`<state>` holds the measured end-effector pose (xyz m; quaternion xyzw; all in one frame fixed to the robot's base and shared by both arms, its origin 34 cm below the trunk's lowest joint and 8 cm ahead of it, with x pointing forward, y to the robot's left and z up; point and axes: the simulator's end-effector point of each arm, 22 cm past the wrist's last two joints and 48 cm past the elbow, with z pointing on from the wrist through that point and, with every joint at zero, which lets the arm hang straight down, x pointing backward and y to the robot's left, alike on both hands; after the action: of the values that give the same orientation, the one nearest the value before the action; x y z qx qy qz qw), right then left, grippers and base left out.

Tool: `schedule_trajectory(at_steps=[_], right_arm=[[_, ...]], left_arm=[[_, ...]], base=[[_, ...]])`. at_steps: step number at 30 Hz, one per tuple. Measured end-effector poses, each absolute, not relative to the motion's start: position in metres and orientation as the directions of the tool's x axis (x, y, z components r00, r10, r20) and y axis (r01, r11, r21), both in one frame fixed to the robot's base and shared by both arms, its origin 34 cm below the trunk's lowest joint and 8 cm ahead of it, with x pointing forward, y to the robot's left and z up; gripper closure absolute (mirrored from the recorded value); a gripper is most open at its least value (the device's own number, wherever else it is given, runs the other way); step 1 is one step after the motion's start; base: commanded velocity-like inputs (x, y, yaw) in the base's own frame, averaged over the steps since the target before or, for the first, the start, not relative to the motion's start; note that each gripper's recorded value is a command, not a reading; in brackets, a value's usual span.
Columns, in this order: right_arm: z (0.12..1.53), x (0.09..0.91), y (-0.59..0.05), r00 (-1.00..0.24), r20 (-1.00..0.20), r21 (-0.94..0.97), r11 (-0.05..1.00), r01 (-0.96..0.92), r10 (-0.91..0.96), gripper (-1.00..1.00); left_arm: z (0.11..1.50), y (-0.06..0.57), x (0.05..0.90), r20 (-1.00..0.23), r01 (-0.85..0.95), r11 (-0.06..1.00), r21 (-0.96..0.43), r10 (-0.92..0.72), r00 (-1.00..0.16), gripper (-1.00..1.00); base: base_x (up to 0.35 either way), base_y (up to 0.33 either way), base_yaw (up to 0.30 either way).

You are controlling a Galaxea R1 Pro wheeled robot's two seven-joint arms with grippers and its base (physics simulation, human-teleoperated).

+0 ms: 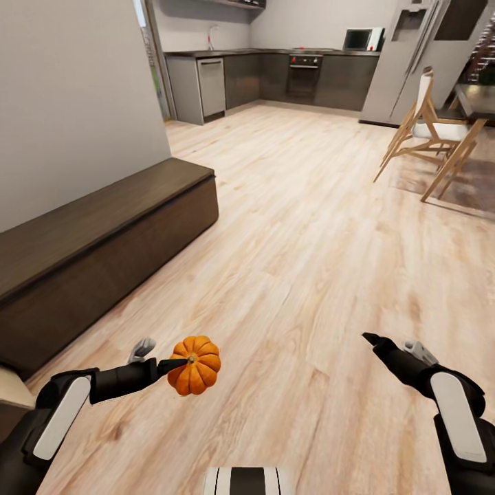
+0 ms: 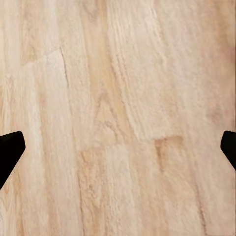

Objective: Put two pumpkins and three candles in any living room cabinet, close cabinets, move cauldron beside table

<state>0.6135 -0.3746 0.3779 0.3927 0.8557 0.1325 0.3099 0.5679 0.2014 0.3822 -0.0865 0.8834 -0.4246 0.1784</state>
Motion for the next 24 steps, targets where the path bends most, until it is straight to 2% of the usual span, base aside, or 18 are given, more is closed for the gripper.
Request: schedule_trajectory(at_steps=[10, 24], right_arm=[[0.399, 0.615, -0.383, -0.467, -0.443, 0.492, 0.643, 0.587, 0.766, -1.0], [0.417, 0.619, -0.376, -0.46, -0.393, 0.526, 0.605, 0.597, 0.796, -1.0]], left_arm=[[0.402, 0.201, 0.572, -0.28, 0.03, 0.627, -0.778, -0.303, -0.911, 1.0], [0.434, 0.2, 0.58, -0.288, 0.038, 0.622, -0.782, -0.306, -0.908, 1.0]], base=[[0.0, 0.0, -0.252], [0.0, 0.0, -0.016]])
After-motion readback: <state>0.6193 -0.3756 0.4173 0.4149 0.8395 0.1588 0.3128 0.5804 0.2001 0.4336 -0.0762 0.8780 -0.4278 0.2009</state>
